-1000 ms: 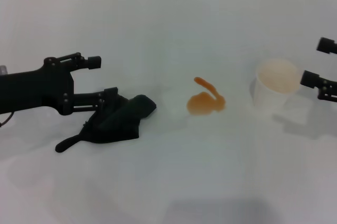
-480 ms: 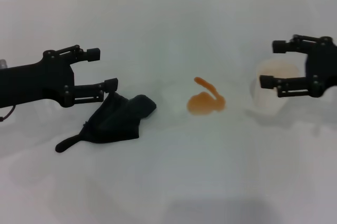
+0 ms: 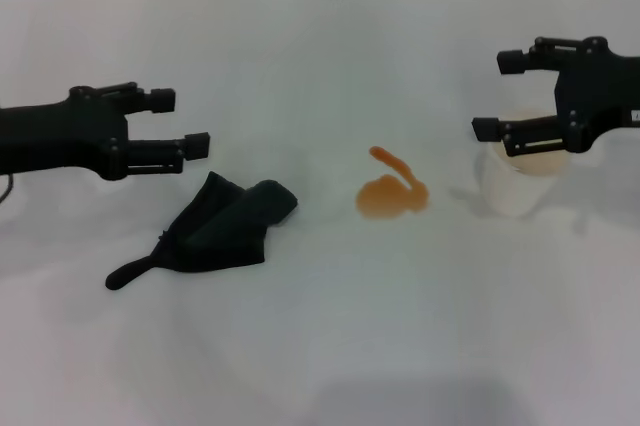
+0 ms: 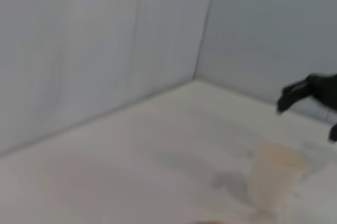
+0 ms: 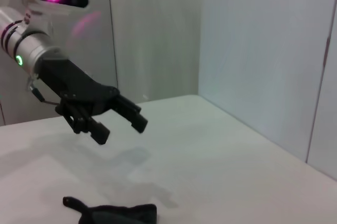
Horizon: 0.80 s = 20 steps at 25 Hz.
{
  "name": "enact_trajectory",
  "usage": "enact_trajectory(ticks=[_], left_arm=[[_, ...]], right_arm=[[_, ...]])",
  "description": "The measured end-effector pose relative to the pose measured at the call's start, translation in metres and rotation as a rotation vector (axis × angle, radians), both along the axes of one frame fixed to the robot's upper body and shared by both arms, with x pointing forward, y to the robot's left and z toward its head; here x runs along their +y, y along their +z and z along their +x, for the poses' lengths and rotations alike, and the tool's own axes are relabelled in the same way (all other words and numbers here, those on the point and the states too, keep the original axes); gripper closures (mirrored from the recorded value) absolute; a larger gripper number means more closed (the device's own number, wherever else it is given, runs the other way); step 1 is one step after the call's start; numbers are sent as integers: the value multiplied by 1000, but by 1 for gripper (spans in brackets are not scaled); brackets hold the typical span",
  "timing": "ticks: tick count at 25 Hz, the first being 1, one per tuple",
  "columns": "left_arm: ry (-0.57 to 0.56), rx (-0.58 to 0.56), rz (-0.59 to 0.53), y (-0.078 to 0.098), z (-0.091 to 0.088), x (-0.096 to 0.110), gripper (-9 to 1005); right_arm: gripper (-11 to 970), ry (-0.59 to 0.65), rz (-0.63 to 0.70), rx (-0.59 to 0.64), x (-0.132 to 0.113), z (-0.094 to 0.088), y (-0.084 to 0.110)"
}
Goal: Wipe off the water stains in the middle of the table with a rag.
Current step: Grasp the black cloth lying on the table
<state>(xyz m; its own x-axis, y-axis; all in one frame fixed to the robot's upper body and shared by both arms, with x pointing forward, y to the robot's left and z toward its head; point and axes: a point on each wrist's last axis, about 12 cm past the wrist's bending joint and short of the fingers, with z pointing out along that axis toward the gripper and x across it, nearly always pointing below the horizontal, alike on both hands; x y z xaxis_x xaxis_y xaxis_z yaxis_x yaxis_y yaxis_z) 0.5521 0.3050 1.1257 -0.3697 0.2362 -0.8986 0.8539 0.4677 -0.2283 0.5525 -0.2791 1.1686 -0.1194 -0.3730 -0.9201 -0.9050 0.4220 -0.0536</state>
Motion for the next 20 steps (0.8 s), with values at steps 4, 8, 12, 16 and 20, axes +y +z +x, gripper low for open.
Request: enact_trajectory(ticks=[4,8,12,16,20], left_arm=[[12,103,76,6,7,1,134],[-26,189,159,7,10,-3,135],[-62,246,226,10,15,-9,135],[-70,276,290,14,22,-11,135],[-80,279,331,19,27,-13,135]], right_arm=[[87,2,19,-12,1,1,3],[87,10,29,-15,4,1,5],[87,22,47,-19,7,1,6],[89,31,55,-19,10,0,7],[89,31,65,-19,10,-1,7]])
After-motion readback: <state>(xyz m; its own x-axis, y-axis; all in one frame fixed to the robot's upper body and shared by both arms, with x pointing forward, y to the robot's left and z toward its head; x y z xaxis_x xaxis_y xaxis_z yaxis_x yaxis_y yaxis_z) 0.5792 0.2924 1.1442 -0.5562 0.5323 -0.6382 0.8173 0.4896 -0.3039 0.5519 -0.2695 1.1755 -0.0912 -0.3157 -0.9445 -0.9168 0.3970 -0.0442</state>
